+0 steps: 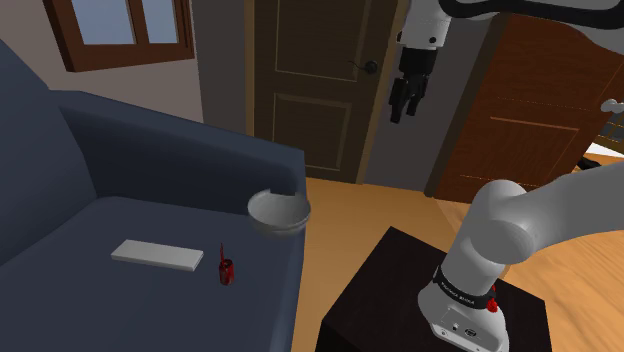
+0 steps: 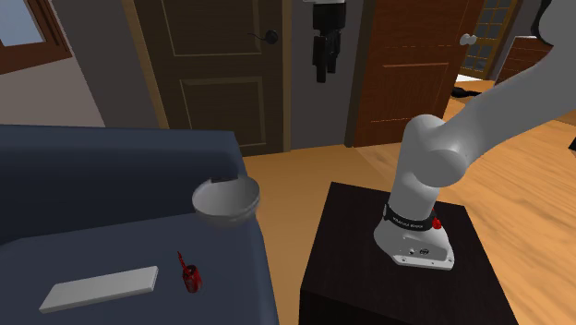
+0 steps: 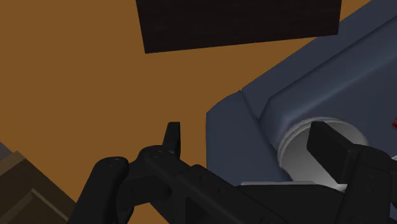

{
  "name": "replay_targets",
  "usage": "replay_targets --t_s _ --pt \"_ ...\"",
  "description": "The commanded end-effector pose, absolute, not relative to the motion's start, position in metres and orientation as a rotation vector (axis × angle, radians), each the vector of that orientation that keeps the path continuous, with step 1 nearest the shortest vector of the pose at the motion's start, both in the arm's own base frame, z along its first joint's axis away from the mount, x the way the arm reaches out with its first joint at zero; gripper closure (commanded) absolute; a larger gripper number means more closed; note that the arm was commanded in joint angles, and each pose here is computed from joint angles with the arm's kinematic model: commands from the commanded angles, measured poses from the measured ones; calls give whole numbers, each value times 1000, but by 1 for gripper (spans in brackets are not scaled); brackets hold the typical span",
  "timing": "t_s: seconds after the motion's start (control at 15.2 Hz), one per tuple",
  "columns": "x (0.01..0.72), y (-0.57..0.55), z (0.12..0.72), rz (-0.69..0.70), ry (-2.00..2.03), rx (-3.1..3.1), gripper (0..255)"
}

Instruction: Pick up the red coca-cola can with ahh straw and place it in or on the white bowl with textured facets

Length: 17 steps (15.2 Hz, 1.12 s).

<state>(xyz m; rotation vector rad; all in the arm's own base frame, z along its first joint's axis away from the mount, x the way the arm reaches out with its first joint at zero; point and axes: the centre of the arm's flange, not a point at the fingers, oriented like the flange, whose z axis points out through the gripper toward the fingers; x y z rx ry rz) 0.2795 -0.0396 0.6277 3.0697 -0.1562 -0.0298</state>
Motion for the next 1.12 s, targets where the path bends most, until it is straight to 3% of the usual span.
replay_targets --t_s 0.0,1.06 --pt "280 -40 628 -30 -156 3070 0" --pt "353 124 518 -86 -227 3082 0"
